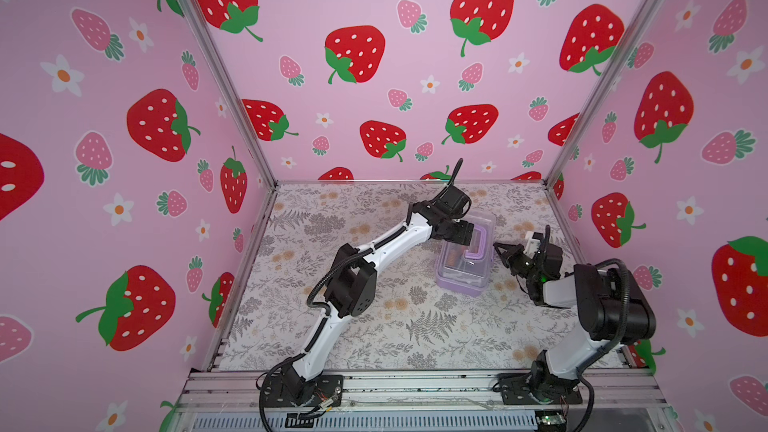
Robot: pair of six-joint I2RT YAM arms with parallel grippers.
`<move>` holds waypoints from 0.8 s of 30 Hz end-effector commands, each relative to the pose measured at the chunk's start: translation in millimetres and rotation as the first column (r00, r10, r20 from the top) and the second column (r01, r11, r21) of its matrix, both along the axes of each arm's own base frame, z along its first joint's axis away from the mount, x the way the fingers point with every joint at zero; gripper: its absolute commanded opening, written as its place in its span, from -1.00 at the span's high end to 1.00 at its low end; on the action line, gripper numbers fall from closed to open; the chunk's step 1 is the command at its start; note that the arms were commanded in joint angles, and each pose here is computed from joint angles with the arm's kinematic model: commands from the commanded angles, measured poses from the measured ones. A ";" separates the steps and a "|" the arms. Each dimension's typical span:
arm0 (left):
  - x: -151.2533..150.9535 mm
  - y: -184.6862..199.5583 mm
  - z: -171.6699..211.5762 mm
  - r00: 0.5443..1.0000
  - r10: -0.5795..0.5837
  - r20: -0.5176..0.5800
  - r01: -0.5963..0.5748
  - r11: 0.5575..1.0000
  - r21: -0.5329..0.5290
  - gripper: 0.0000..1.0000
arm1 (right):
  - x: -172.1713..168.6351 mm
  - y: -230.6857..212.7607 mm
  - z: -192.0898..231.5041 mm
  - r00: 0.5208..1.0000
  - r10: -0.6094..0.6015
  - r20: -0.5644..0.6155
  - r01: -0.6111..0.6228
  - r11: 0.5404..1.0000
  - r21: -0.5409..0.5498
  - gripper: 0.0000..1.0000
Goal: Pack the tool kit
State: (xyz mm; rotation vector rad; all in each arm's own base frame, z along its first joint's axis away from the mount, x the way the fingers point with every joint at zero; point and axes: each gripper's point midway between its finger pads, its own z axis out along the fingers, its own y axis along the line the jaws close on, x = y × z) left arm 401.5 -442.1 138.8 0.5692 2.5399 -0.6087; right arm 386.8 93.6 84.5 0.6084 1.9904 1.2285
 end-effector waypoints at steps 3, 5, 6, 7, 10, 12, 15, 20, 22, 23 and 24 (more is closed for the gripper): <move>-28.7 -11.1 -55.7 0.989 -0.072 -0.130 0.079 0.996 0.045 -0.59 | -16.1 34.1 1.7 0.990 0.143 -0.012 -0.143 0.989 0.043 1.00; -28.4 -11.3 -55.7 0.989 -0.072 -0.130 0.079 0.996 0.045 -0.59 | -15.5 35.2 2.6 0.989 0.145 -0.011 -0.144 0.988 0.045 1.00; -28.8 -11.4 -56.4 0.988 -0.072 -0.133 0.079 0.996 0.046 -0.59 | -15.1 35.9 3.4 0.989 0.147 -0.008 -0.146 0.988 0.044 1.00; -28.5 -11.7 -55.5 0.989 -0.072 -0.131 0.079 0.996 0.044 -0.59 | -14.6 36.6 3.8 0.989 0.147 -0.007 -0.146 0.988 0.044 1.00; -28.5 -11.4 -56.4 0.989 -0.071 -0.133 0.078 0.996 0.047 -0.59 | -13.5 39.9 4.3 0.988 0.152 -0.007 -0.152 0.987 0.043 1.00; -28.7 -11.5 -56.5 0.988 -0.073 -0.133 0.080 0.996 0.046 -0.59 | -13.1 42.0 4.4 0.988 0.155 -0.008 -0.154 0.987 0.044 1.00; -28.3 -11.8 -56.5 0.988 -0.073 -0.133 0.079 0.996 0.046 -0.59 | -13.7 47.2 4.1 0.986 0.166 -0.008 -0.165 0.985 0.044 1.00; -28.0 -10.5 -56.0 0.988 -0.071 -0.134 0.078 0.996 0.048 -0.59 | -17.7 43.8 -5.2 0.987 0.154 -0.032 -0.153 0.988 0.037 1.00; -27.5 -9.6 -54.8 0.989 -0.070 -0.132 0.077 0.996 0.049 -0.59 | -19.1 37.7 -10.5 0.989 0.139 -0.046 -0.138 0.990 0.037 1.00; -27.8 -8.5 -55.7 0.988 -0.070 -0.134 0.077 0.996 0.052 -0.59 | -19.6 33.5 -12.6 0.990 0.129 -0.052 -0.127 0.991 0.037 1.00; -28.0 -7.8 -55.7 0.989 -0.069 -0.134 0.077 0.996 0.054 -0.59 | -20.2 29.6 -14.1 0.991 0.119 -0.056 -0.117 0.993 0.035 1.00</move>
